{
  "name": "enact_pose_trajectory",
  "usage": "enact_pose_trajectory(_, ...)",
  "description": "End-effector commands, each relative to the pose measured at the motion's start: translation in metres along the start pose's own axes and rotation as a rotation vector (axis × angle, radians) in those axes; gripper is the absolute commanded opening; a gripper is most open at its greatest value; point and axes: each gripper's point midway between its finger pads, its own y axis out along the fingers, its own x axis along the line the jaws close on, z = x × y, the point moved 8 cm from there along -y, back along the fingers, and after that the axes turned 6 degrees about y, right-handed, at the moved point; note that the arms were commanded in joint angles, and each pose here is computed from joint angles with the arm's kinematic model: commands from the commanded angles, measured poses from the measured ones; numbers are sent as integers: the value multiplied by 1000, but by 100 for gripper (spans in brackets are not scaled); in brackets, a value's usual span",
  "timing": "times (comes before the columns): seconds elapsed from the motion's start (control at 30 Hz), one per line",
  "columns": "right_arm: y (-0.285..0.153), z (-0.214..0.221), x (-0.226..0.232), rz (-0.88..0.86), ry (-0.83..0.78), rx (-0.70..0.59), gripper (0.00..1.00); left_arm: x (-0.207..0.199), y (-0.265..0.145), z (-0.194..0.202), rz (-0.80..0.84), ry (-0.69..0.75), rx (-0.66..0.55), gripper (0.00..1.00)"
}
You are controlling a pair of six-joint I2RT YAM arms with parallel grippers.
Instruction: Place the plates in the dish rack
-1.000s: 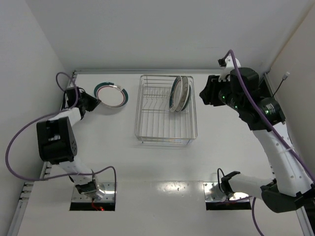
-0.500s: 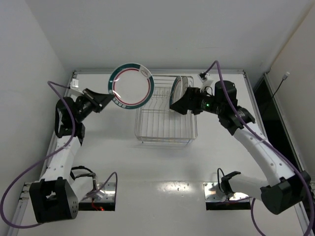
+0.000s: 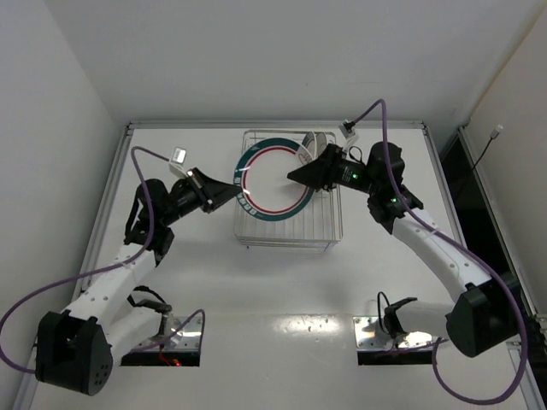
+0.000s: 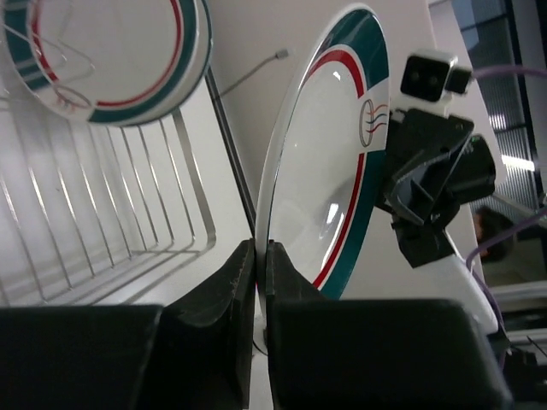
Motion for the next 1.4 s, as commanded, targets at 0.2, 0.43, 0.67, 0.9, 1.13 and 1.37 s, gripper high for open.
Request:
enact_pose_trajectory(0.2, -6, -34, 9, 160, -107, -61, 0, -16, 15, -14, -151, 211, 63, 62)
enact_pose_trajectory(0.43, -24, -80, 2, 809, -333, -370, 0, -19, -19, -59, -673, 481, -21, 84)
enact_pose_trajectory(0.67, 32, -101, -32, 1096, -472, -301, 0, 28, -51, -60, -1011, 567, -75, 84)
enact_pose_trajectory(0.9, 68, -111, -59, 1196, -525, -214, 0, 53, -69, -47, -1052, 601, -89, 84)
enact_pose_trajectory(1.13, 81, -102, -87, 1257, -518, -158, 0, 53, -88, -43, -1070, 663, -146, 86)
enact_pose_trajectory(1.37, 110, -85, -113, 1295, -508, -92, 0, 48, -90, -42, -1036, 666, -185, 88)
